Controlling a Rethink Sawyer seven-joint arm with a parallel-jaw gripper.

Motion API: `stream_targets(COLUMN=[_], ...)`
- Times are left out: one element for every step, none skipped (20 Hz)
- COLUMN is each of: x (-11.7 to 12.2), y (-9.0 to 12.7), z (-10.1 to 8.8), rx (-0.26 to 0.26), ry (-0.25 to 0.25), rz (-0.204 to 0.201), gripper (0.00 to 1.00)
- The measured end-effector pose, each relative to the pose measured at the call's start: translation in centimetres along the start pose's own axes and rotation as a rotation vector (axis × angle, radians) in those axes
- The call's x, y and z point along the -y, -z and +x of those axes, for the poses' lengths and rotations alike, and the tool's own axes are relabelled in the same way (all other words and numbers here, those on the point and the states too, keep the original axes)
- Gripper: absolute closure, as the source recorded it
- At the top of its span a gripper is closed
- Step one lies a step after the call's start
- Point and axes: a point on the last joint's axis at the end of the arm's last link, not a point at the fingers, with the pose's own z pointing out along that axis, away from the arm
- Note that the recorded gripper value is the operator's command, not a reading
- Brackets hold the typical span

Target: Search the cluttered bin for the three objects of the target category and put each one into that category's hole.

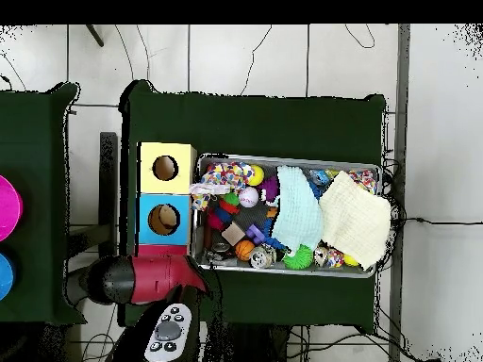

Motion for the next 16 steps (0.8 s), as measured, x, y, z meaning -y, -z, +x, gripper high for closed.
stream_targets(x=[-0.12, -0.25, -0.47, -0.60, -0.64, -0.58, -0.52, -0.41, -0.35, -0.31, -0.30, -0.33, -0.35, -0.39, -0.43, -0.43], y=[-0.07, -0.13, -0.23, -0.30, -0.33, -0.34, -0.34, -0.37, -0.40, -0.45, -0.48, -0.53, -0.53, -0.53, -0.54, -0.53], z=[0.08, 0.15, 0.25, 0.33, 0.36, 0.38, 0.40, 0.46, 0.49, 0.54, 0.58, 0.66, 0.68, 0.72, 0.76, 0.78], rx=[-0.001, -0.002, -0.003, -0.004, -0.004, -0.005, -0.005, -0.006, -0.006, -0.007, -0.008, -0.009, -0.009, -0.008, -0.008, -0.007], ry=[0.003, 0.006, 0.010, 0.013, 0.014, 0.013, 0.012, 0.011, 0.011, 0.010, 0.011, 0.012, 0.013, 0.014, 0.015, 0.016], rz=[0.001, 0.002, 0.003, 0.004, 0.005, 0.007, 0.009, 0.012, 0.014, 0.016, 0.018, 0.021, 0.022, 0.023, 0.025, 0.026], gripper=[1.00, 1.00, 1.00, 1.00, 1.00, 1.00, 1.00, 1.00, 1.00, 1.00, 1.00, 1.00, 1.00, 1.00, 1.00, 1.00])
